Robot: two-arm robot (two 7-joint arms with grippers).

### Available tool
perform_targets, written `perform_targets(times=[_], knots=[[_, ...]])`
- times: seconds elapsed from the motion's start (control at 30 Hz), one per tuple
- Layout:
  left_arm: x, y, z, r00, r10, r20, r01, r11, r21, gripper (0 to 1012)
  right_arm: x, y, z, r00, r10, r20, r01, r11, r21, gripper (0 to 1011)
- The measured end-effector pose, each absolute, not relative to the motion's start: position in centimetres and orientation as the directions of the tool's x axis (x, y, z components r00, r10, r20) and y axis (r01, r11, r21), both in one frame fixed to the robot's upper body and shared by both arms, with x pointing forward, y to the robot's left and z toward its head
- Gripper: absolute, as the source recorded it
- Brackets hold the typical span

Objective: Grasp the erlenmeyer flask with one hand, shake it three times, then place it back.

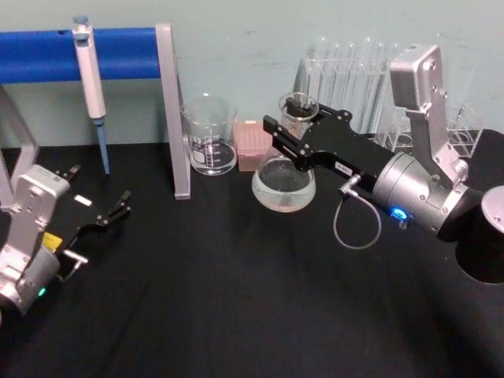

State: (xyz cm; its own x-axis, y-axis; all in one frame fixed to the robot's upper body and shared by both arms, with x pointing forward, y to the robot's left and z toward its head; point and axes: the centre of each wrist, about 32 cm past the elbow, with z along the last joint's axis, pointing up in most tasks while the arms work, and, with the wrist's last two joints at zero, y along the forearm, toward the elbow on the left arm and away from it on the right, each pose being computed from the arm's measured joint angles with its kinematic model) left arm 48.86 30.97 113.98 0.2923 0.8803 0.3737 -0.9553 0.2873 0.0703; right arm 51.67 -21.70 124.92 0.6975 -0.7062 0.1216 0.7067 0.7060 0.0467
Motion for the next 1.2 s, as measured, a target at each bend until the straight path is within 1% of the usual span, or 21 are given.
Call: perform_targets(times=[0.83,1.03,1.2], knots=[[48.9,31.0,114.0,0.292,0.88,0.374,-0.955,0.287,0.07,1001,51.7,-21.6,124.5,0.7,-0.705,0.117,0.706,0.707,0.037,448],[48.9,31.0,114.0,0.292,0.88,0.374,-0.955,0.287,0.07,1001,51.7,-21.3,124.5,0.711,-0.693,0.116,0.694,0.719,0.034,448],[48.9,31.0,114.0,0.292,0.88,0.374,-0.955,0.287,0.07,1001,51.7,-20.7,124.4,0.737,-0.666,0.116,0.667,0.744,0.029,448]])
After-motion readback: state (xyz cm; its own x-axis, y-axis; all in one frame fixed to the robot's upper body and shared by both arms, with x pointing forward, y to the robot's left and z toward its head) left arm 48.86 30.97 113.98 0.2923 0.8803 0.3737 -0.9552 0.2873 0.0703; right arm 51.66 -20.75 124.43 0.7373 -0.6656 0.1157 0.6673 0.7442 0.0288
